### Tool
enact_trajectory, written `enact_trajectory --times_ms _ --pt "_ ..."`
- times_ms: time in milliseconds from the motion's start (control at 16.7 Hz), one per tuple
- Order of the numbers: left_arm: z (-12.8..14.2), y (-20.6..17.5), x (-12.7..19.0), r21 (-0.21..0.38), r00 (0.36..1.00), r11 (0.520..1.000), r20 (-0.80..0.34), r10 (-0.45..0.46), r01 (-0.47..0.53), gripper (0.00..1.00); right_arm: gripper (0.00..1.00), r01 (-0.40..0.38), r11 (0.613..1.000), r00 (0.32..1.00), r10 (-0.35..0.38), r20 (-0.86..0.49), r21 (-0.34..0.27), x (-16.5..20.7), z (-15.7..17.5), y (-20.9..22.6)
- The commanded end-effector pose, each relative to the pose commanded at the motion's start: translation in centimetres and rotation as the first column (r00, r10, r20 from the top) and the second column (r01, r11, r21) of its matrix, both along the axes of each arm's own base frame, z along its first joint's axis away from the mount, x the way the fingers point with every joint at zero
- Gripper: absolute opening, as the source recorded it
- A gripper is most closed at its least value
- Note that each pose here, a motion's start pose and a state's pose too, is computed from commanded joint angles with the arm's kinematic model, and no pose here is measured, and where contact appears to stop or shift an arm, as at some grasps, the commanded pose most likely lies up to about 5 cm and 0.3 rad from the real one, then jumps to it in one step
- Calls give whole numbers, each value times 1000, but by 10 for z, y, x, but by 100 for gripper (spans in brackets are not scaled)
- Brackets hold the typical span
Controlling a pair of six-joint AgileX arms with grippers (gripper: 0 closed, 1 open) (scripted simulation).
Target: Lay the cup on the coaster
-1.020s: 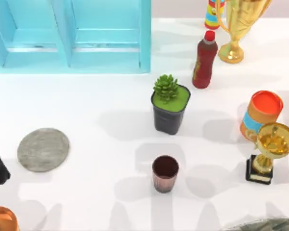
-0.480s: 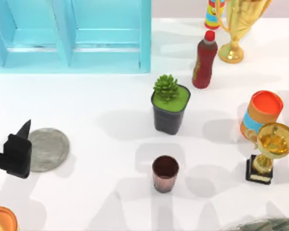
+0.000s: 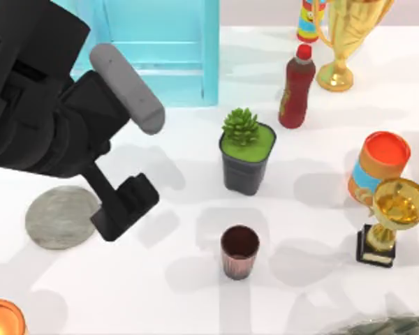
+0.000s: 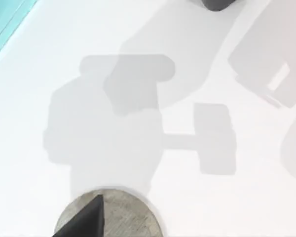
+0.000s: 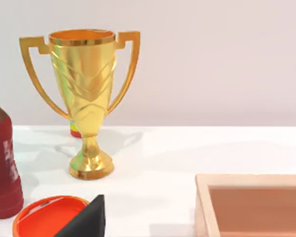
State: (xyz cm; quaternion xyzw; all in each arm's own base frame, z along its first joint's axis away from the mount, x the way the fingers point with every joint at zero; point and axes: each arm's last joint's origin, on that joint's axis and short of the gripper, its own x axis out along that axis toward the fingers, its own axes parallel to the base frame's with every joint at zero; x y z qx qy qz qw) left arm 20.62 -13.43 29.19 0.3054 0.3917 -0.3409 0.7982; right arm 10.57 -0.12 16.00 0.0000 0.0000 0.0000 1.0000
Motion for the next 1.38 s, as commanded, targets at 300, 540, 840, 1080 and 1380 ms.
enact_trajectory --times_ms 300,540,840,1080,1380 --pt "-11 -93 28 210 926 918 -253 -281 336 100 100 0 1000 1000 0 0 0 0 0 0" --pt "-32 -150 29 286 825 802 -402 -397 525 100 100 0 1000 1000 0 0 0 0 0 0" --pt "-44 -173 26 306 775 742 -462 -432 596 100 100 0 1000 1000 0 0 0 0 0 0" --pt "-45 -172 27 306 777 746 -461 -428 592 100 100 0 1000 1000 0 0 0 0 0 0" --pt "-90 -176 29 305 776 744 -459 -432 595 100 100 0 1000 1000 0 0 0 0 0 0"
